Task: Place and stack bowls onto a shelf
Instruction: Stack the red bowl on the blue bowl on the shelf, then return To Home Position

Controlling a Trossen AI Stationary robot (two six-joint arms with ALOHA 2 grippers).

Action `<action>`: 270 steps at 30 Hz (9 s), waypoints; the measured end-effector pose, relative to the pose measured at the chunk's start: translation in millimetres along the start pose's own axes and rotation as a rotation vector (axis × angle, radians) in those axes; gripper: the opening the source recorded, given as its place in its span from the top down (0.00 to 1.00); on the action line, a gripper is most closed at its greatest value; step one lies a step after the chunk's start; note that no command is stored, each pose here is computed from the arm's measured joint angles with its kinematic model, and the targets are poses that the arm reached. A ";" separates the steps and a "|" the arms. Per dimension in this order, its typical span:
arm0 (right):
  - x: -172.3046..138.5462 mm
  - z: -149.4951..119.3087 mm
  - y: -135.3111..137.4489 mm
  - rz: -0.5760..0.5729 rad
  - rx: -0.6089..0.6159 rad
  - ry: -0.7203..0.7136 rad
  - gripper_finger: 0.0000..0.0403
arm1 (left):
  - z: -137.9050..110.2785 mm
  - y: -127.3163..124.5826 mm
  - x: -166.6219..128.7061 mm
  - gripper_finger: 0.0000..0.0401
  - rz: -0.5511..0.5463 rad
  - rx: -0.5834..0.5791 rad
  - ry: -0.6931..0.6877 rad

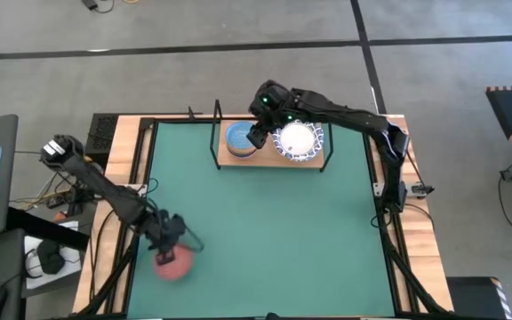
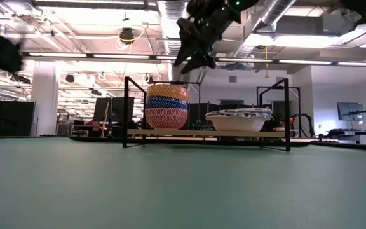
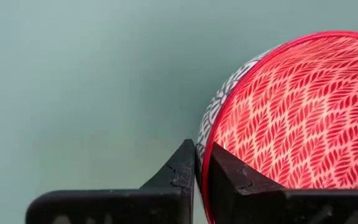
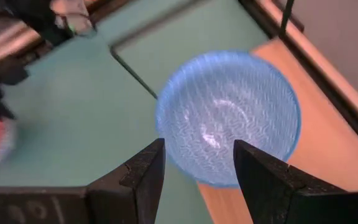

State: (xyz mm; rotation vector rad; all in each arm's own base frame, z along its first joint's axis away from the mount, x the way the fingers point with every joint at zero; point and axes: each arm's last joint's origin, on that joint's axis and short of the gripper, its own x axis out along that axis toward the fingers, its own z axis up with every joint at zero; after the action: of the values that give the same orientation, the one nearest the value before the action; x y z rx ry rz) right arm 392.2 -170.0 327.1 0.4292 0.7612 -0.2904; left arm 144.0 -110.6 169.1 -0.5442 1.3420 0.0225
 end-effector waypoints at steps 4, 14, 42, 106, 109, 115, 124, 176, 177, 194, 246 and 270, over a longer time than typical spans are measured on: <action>-16.1 3.6 10.2 -0.004 0.000 -0.053 0.47 | 18.3 9.6 -28.8 0.98 0.091 -0.096 -0.188; -46.0 18.3 39.0 0.051 -0.001 -0.264 0.47 | 53.2 34.5 -136.0 0.99 0.428 -0.321 -0.782; -43.8 22.4 78.1 -0.239 -0.397 -0.455 0.49 | 176.5 27.9 -225.1 0.98 1.008 -0.076 -1.092; 27.3 3.9 -34.7 -0.146 0.116 -0.039 0.55 | 174.0 42.2 -148.6 0.61 0.348 0.189 -0.736; 26.9 4.1 -34.7 -0.145 0.138 -0.043 0.47 | 174.0 42.5 -148.4 0.61 0.346 0.173 -0.739; 0.0 8.3 -29.9 -0.137 0.140 -0.071 0.43 | 171.2 40.4 -160.6 0.61 0.341 0.157 -0.825; -85.3 5.2 5.8 -0.078 0.044 -0.127 0.48 | 165.3 54.5 -144.7 0.61 0.334 0.122 -0.777; -154.9 -239.9 14.7 0.470 -0.501 -0.719 0.95 | 40.4 104.2 -118.8 1.00 0.153 0.368 -1.492; -151.7 -243.5 13.4 0.481 -0.487 -0.740 0.95 | 40.4 104.3 -118.2 1.00 0.157 0.373 -1.485; -127.9 -291.3 -13.5 0.451 -0.409 -0.804 0.95 | 39.0 107.6 -106.4 1.00 0.199 0.453 -1.347; -117.7 -352.7 -13.6 0.654 -0.407 -0.781 0.94 | 8.0 127.0 -58.1 1.00 -0.054 0.326 -1.486; -112.9 -356.2 -15.0 0.630 -0.411 -0.719 0.91 | 10.5 116.9 -41.5 1.00 0.009 0.292 -1.374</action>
State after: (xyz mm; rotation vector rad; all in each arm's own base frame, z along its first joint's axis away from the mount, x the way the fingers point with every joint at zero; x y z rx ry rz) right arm 94.4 -3.1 174.4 0.1328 -0.0475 0.2996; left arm 105.8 7.9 166.6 -0.1612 -0.0048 0.1718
